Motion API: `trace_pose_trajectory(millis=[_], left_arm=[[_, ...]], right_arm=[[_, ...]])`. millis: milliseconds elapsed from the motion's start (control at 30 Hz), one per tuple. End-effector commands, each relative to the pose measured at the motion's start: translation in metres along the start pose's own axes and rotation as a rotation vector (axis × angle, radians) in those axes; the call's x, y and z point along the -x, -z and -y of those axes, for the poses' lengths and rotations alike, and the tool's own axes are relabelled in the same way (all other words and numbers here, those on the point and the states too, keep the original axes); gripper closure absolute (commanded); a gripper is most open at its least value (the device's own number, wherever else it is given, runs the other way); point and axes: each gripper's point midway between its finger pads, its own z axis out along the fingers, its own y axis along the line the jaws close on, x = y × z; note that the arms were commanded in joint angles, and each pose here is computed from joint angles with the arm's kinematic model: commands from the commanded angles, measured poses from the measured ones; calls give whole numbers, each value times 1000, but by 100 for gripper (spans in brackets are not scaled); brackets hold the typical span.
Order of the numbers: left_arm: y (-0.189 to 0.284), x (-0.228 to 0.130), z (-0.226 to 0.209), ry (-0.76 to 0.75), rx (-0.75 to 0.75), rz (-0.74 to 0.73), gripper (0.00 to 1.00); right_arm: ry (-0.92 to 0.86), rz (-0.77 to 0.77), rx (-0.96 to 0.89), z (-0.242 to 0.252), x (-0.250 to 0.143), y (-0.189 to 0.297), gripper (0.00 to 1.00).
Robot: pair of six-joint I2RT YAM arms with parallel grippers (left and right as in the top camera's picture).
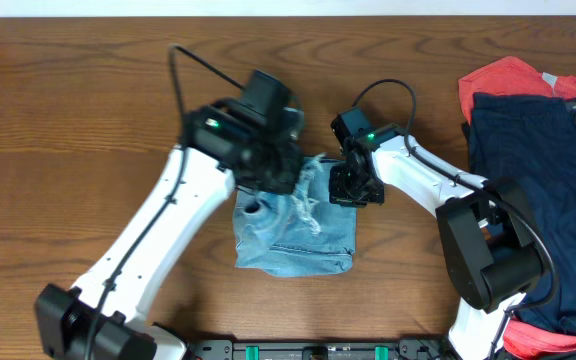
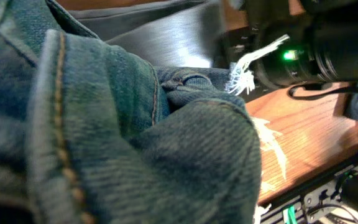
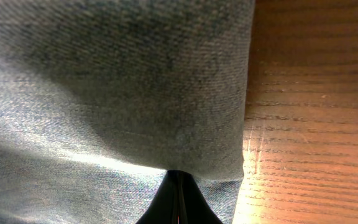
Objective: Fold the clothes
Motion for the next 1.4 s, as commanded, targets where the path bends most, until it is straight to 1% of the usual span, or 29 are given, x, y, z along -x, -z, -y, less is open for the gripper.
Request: trace_pose_trajectory(millis=[0, 33, 67, 133, 200, 300, 400, 467, 500, 567, 667, 733, 800, 833, 867, 900, 933, 1000, 1033, 1067, 1133, 1200, 1267, 1333, 1367], left_arm=[[-34, -12, 9, 48, 22, -61, 66], [-43, -16, 11, 46, 28, -85, 54], [-48, -19, 12, 47, 32, -103, 47], [-59, -24, 12, 50, 43, -142, 40], [-62, -26, 11, 52, 48, -156, 38], [-54, -22, 10, 61, 46, -139, 38], [-36, -12, 8, 76, 37, -99, 37], [-22, -5, 6, 86, 28, -57, 32], [-15, -1, 5, 91, 23, -35, 27], [0, 4, 1, 104, 15, 11, 19], [16, 8, -5, 123, 9, 59, 11], [25, 10, -8, 130, 5, 86, 8], [30, 11, -8, 131, 1, 103, 7], [30, 12, -8, 130, -1, 106, 7], [30, 11, -6, 129, -6, 104, 7], [28, 11, -5, 128, -10, 98, 8], [25, 10, -3, 123, -11, 90, 12], [18, 5, 0, 108, -4, 62, 22], [15, 3, -1, 107, 7, 47, 32], [12, 0, -5, 111, 32, 33, 46], [10, -3, -21, 119, 120, 19, 61], [11, -7, -35, 126, 190, 12, 70], [9, -10, -38, 130, 201, -2, 77], [2, -16, -40, 137, 204, -22, 80], [-2, -19, -42, 146, 207, -33, 81]], right_arm=[[-36, -79, -101, 27, -15, -35, 99], [-37, -79, -101, 27, -15, -35, 98], [-36, -79, -101, 27, -15, -35, 96], [-38, -85, -104, 28, -16, -34, 91], [-34, -99, -113, 32, -19, -33, 87], [-27, -116, -117, 37, -19, -29, 85], [26, -114, -93, 39, -14, -17, 85], [53, -94, -80, 41, -8, -4, 84], [57, -78, -73, 42, -4, 4, 83], [39, -28, -55, 45, 6, 26, 82], [7, 66, -12, 50, 21, 65, 79], [43, 141, 55, 46, 28, 93, 73], [67, 199, 100, 43, 29, 117, 62], [75, 225, 109, 42, 28, 127, 55], [83, 248, 112, 42, 27, 136, 52], [89, 267, 117, 41, 26, 142, 51], [91, 284, 123, 40, 25, 149, 50], [102, 320, 143, 36, 24, 161, 52], [116, 328, 161, 33, 23, 165, 53], [152, 331, 195, 27, 20, 169, 56], [250, 321, 281, 9, 13, 173, 61], [302, 295, 335, -4, 5, 173, 69], [326, 270, 334, -12, -2, 164, 75], [358, 243, 330, -20, -10, 151, 80], [369, 225, 316, -23, -14, 141, 84]])
